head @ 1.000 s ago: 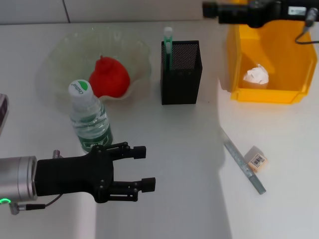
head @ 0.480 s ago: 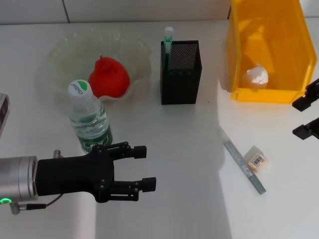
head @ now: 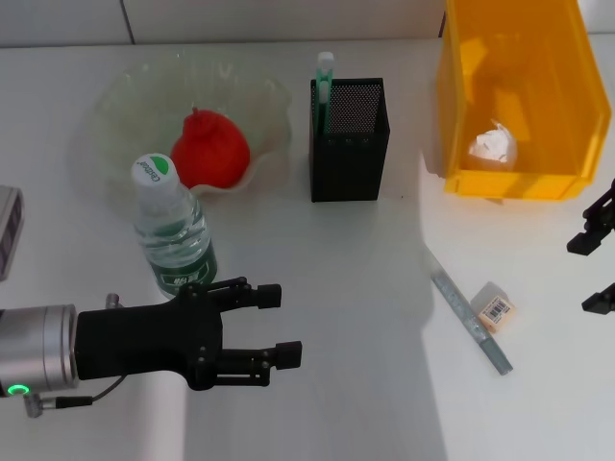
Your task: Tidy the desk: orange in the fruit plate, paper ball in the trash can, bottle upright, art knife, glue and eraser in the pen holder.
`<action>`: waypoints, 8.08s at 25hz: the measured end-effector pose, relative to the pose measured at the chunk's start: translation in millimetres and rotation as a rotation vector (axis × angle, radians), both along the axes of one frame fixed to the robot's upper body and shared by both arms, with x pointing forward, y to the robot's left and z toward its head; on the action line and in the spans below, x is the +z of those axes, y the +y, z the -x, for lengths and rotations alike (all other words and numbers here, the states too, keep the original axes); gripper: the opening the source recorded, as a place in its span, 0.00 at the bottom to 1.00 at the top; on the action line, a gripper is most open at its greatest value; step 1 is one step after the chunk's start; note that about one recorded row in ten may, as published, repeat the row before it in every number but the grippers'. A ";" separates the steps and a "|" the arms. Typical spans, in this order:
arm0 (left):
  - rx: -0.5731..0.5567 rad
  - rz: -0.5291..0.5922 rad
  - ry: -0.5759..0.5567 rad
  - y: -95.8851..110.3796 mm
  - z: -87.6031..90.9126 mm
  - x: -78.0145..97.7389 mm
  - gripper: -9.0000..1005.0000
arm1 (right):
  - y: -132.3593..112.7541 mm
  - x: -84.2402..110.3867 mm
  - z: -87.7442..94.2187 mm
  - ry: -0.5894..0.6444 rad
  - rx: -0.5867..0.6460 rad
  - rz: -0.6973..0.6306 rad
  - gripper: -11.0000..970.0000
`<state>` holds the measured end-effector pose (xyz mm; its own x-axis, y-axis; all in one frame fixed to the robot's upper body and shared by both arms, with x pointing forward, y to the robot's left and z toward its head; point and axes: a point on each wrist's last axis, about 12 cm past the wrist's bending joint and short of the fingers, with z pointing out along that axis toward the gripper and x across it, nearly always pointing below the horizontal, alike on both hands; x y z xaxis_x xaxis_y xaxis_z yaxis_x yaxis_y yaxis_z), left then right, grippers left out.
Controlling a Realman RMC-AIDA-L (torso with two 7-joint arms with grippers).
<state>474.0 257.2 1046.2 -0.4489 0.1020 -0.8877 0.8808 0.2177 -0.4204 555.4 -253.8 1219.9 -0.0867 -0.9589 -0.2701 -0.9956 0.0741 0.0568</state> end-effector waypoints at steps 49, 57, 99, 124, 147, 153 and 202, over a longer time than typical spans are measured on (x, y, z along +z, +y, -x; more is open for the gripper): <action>0.050 -0.007 0.044 -1.3 2.0 -9.0 0.86 | 66.3 -83.4 -30.4 -0.068 0.541 0.087 0.62; 0.051 -0.007 0.051 -0.6 1.8 -8.8 0.86 | 69.9 -86.7 -28.4 -0.057 0.559 0.101 0.61; 0.043 -0.013 0.090 4.8 3.2 -7.2 0.86 | 43.3 9.4 -57.5 -0.334 0.158 -0.412 0.28; 0.020 0.000 0.096 2.5 6.1 -6.4 0.86 | 89.1 -35.0 -101.8 -0.317 -0.246 -0.664 0.33; 0.002 0.003 0.092 7.9 10.7 -3.9 0.86 | 43.2 14.5 -48.4 -0.100 -0.581 -0.286 0.52; 0.001 -0.017 0.076 9.9 9.2 -3.1 0.86 | 38.3 -18.1 -40.0 0.021 -0.708 -0.246 0.52; -0.097 -0.083 0.001 6.8 10.4 -2.0 0.86 | 85.2 -86.6 -21.8 0.065 -0.857 0.095 0.44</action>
